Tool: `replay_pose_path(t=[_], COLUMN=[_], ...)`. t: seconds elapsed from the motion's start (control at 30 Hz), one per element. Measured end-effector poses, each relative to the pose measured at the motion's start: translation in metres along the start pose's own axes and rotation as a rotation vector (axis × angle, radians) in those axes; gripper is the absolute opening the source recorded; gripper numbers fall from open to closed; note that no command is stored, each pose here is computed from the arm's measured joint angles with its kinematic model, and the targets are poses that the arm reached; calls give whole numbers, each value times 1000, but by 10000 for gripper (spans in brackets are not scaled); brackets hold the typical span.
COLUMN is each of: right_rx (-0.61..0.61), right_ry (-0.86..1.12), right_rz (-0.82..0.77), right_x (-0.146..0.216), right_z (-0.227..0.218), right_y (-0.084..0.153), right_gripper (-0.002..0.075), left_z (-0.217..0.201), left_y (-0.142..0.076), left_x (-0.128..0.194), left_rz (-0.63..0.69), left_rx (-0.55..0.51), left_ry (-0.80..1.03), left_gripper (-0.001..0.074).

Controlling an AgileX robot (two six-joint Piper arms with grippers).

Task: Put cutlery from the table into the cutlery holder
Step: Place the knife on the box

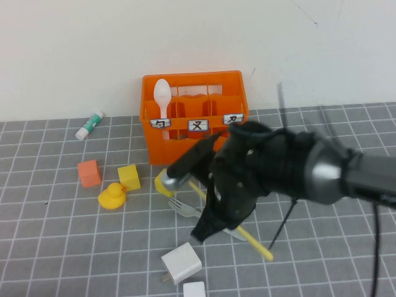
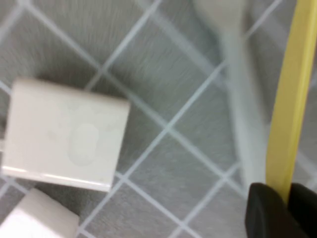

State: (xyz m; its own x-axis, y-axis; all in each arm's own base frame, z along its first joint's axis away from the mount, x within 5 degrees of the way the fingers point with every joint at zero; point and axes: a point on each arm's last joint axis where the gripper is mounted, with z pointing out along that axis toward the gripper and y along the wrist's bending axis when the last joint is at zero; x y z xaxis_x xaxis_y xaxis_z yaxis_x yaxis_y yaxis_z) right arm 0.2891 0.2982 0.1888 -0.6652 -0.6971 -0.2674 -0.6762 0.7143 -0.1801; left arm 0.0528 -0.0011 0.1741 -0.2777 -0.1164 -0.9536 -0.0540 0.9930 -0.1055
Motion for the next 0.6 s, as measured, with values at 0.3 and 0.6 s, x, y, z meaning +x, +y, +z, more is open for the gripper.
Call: replay_pose_path(t=[0.3, 0.6], right_rx=[9, 51], right_ry=[-227, -796], right_rz=[-2, -95], right_x=[-9, -35], right_z=[-61, -139], right_y=[-13, -29], right_gripper=[48, 48], left_z=[0, 0], left_y=[0, 0], left_x=[0, 0], left_rz=[0, 0], left_rx=[0, 0], left_ry=[0, 0], left_gripper=[-1, -1])
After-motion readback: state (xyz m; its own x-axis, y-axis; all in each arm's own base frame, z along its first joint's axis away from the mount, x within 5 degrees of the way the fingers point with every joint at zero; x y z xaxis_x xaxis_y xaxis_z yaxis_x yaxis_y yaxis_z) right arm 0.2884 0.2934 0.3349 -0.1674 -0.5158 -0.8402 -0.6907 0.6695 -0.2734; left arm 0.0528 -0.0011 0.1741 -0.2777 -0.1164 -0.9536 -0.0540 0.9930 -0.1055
